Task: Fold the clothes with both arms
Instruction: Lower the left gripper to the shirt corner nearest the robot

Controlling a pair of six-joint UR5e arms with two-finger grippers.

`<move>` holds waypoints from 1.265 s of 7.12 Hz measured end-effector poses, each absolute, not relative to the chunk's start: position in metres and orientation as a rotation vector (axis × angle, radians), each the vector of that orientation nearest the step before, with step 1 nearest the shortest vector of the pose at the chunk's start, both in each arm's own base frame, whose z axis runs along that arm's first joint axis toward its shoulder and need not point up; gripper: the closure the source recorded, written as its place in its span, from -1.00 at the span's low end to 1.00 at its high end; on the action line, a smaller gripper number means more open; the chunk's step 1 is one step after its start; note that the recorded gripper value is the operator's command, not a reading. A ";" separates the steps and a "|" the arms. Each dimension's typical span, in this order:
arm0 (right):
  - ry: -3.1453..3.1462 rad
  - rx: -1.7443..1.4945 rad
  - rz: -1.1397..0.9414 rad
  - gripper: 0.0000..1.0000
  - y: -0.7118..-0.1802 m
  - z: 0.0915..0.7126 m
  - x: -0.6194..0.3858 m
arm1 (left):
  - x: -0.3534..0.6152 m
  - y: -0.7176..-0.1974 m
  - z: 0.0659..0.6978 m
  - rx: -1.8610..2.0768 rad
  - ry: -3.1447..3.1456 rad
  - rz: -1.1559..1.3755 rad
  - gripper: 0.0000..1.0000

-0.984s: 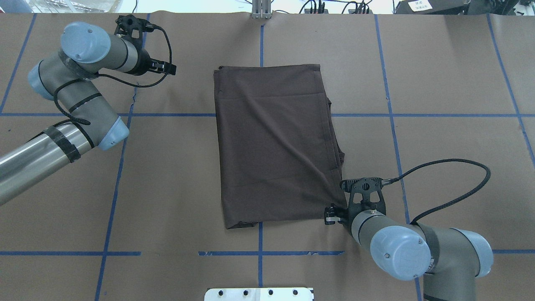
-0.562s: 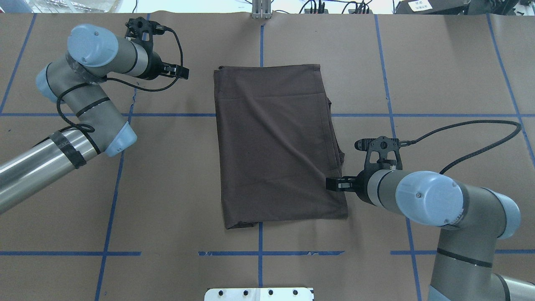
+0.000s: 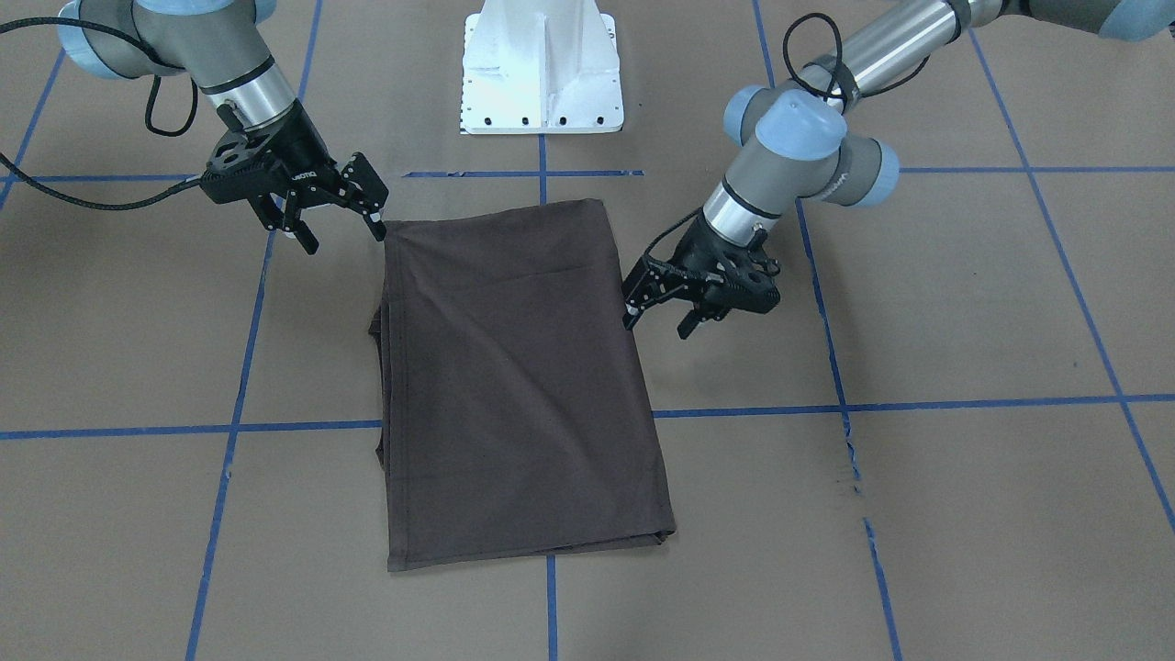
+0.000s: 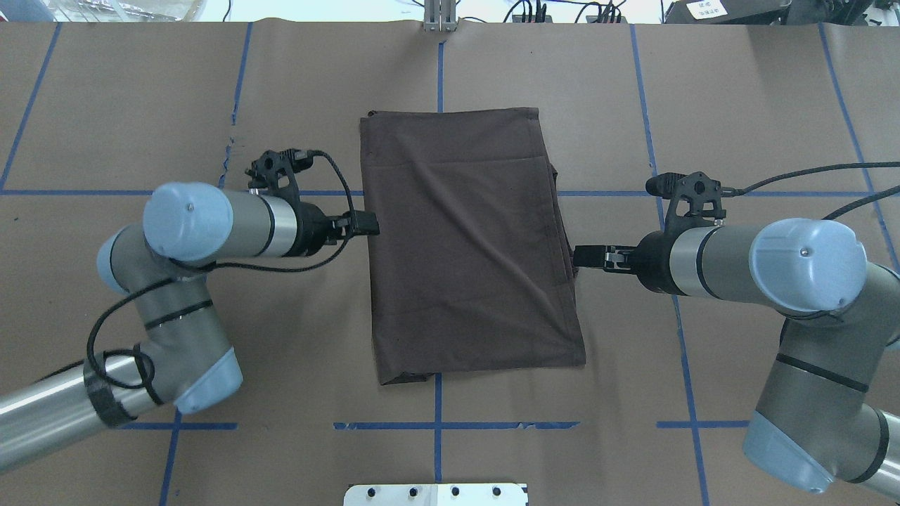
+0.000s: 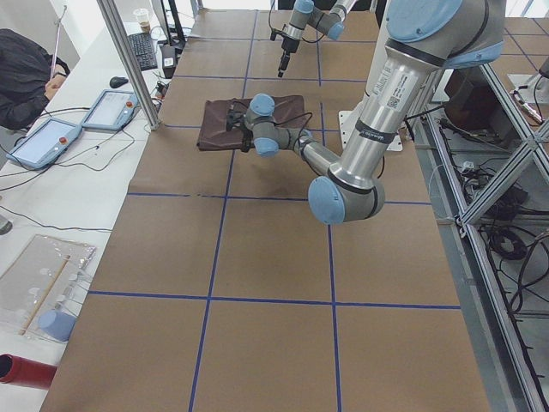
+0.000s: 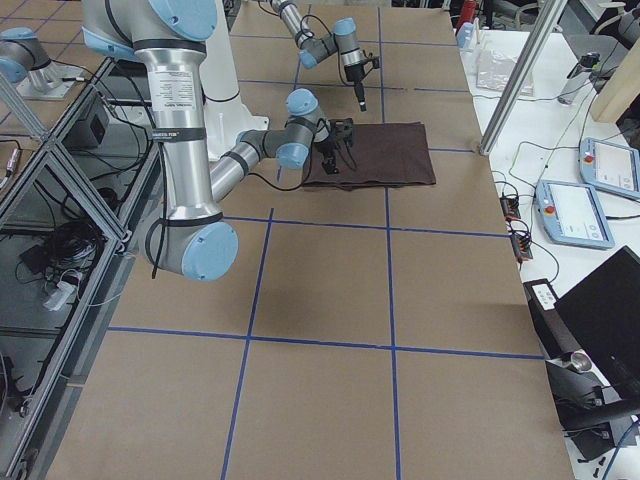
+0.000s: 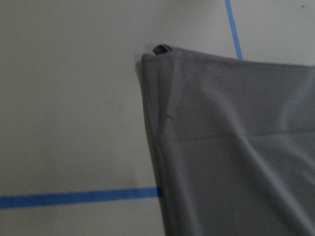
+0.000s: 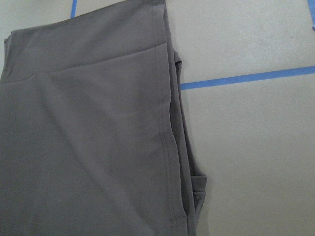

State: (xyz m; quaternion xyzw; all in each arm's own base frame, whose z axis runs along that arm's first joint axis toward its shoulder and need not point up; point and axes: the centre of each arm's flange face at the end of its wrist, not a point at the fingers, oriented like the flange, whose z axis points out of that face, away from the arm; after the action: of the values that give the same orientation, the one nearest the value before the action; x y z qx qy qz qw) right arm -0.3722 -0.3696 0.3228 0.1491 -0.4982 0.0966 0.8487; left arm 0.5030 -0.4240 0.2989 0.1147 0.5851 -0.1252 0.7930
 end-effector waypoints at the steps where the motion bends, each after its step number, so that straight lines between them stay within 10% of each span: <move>1: -1.053 0.311 0.214 -1.00 -0.372 0.323 -0.369 | 0.517 -0.379 0.298 0.196 1.282 -0.326 -0.57; 9: -1.048 0.308 0.228 -1.00 -0.375 0.327 -0.367 | 0.568 -0.272 0.294 0.054 1.249 -0.406 -0.37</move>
State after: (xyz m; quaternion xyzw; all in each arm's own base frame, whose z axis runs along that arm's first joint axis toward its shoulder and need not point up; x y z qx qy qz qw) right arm -0.3667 -0.3754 0.3267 0.1462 -0.4970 0.1081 0.8485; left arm 0.5682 -0.2716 0.2937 0.0249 0.5806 -0.1888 0.7916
